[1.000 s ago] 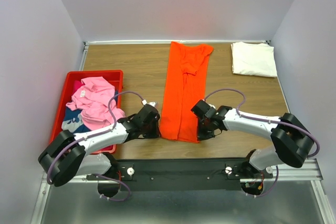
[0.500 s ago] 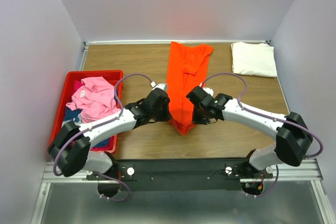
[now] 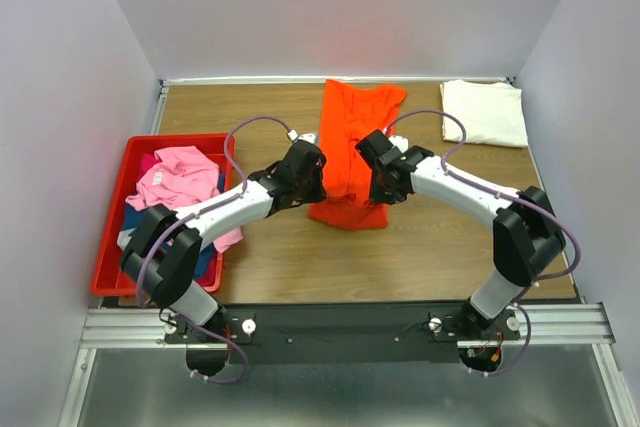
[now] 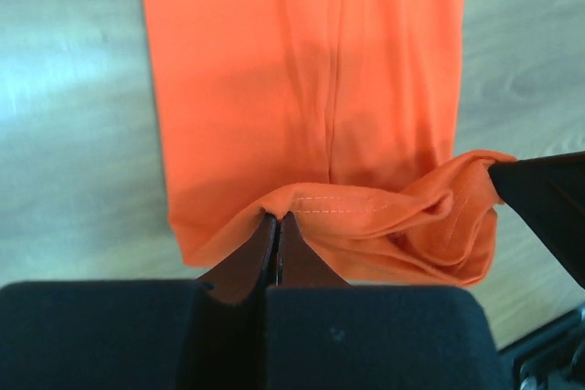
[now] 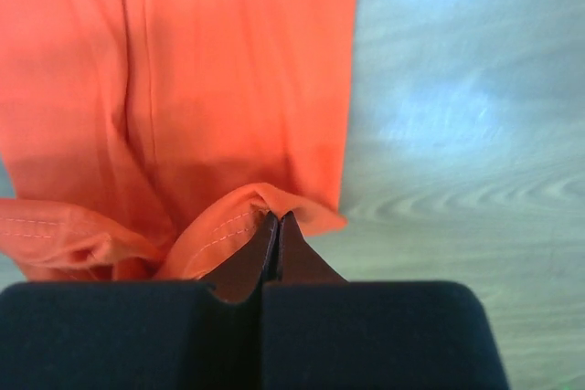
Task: Fold and stack the t-shirts
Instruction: Fold the tshirt
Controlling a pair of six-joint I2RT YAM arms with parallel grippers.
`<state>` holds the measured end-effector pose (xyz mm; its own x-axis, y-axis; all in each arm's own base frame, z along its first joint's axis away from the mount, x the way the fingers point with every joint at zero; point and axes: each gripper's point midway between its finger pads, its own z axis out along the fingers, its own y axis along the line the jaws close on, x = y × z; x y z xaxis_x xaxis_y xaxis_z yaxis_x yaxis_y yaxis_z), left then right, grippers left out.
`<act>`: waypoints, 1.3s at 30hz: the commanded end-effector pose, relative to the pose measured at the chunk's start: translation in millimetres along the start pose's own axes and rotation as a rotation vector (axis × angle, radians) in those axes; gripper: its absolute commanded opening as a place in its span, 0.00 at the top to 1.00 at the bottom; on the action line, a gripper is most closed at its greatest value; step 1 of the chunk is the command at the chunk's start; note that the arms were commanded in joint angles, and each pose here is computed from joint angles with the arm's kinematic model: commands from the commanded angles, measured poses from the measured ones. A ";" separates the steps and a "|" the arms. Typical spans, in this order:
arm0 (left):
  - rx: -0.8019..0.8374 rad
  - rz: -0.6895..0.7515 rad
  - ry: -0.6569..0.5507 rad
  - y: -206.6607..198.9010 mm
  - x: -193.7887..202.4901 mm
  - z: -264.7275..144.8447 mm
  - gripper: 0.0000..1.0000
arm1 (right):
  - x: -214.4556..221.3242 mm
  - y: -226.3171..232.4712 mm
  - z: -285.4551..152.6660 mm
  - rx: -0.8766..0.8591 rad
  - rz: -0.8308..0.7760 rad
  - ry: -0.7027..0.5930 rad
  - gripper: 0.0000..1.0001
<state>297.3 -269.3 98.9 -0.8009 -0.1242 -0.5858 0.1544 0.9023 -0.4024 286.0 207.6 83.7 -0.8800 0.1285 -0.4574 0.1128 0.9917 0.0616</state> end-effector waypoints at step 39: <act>0.114 0.043 -0.099 22.6 -157.9 128.7 1.00 | -167.6 -25.7 120.0 0.130 -0.085 -0.077 1.00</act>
<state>495.3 -282.5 91.7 -0.7346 -0.1449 -0.6629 0.2381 0.8597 -0.4519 472.5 161.7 55.9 -0.8528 0.0677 -0.5178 0.1285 0.9883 -0.0824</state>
